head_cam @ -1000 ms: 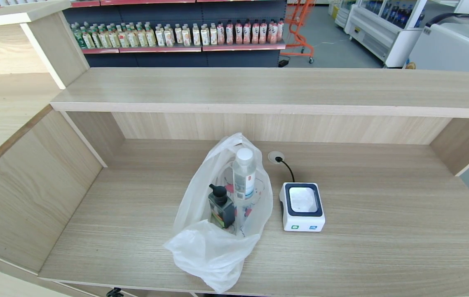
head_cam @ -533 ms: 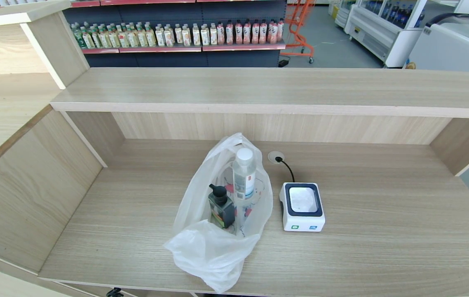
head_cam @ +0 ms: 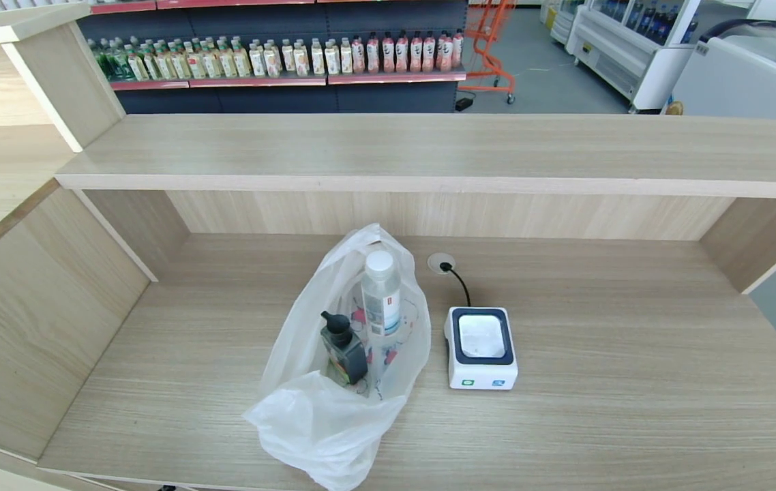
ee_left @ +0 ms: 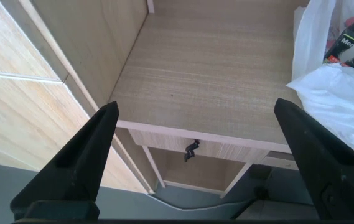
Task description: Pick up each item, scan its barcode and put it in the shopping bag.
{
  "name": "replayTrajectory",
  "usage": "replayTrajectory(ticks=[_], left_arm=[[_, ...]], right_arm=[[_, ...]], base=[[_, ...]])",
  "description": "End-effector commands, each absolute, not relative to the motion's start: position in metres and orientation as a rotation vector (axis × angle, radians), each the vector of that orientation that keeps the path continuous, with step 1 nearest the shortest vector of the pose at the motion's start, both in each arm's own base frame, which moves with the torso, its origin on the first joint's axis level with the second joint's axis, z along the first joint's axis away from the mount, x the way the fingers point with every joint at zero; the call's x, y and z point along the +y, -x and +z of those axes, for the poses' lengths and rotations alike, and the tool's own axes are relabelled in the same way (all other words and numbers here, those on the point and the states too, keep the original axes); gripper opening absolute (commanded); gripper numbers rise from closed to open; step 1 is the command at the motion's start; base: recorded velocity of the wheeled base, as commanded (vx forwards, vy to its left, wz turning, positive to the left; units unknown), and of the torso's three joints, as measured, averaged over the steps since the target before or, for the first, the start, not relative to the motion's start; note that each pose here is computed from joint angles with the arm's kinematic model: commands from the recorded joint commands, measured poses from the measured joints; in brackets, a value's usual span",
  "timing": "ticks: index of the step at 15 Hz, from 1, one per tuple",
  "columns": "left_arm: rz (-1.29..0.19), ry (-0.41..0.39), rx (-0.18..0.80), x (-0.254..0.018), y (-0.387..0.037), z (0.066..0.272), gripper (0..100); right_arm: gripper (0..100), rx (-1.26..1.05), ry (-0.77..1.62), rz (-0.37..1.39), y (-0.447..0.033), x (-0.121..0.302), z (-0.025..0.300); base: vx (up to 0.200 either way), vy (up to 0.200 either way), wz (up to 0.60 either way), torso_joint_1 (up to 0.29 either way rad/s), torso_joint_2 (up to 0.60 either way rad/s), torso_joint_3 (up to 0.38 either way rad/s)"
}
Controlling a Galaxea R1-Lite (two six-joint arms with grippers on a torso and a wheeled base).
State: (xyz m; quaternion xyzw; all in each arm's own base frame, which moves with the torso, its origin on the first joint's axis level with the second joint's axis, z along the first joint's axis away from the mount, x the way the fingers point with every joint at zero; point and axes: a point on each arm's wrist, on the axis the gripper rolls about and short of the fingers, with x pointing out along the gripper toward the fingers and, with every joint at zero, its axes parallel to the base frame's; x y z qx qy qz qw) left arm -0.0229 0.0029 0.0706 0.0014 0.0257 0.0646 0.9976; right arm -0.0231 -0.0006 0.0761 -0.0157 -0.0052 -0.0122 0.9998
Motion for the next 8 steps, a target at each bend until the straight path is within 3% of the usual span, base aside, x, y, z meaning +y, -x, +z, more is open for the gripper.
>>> replayTrajectory(ticks=[1, 6, 8], left_arm=[[0.129, -0.002, 0.05, 0.0029, 0.023, 0.0705, 100], [0.127, 0.0, 0.05, 0.0029, 0.023, 0.0705, 100], [0.127, -0.002, 0.05, 0.0029, 0.023, 0.0705, 100]], right_arm=[[0, -0.007, 0.032, -0.025, 0.0228, -0.0006, 0.0763], [0, -0.007, 0.032, -0.025, 0.0228, -0.0006, 0.0763], [0, -0.007, 0.032, -0.025, 0.0228, -0.0006, 0.0763]], base=[[0.0, 0.0, 0.0, 0.0, 0.0, 0.0], [0.0, 0.0, 0.0, 0.0, 0.0, 0.0], [0.2, 0.0, 0.0, 0.007, 0.0, 0.002]])
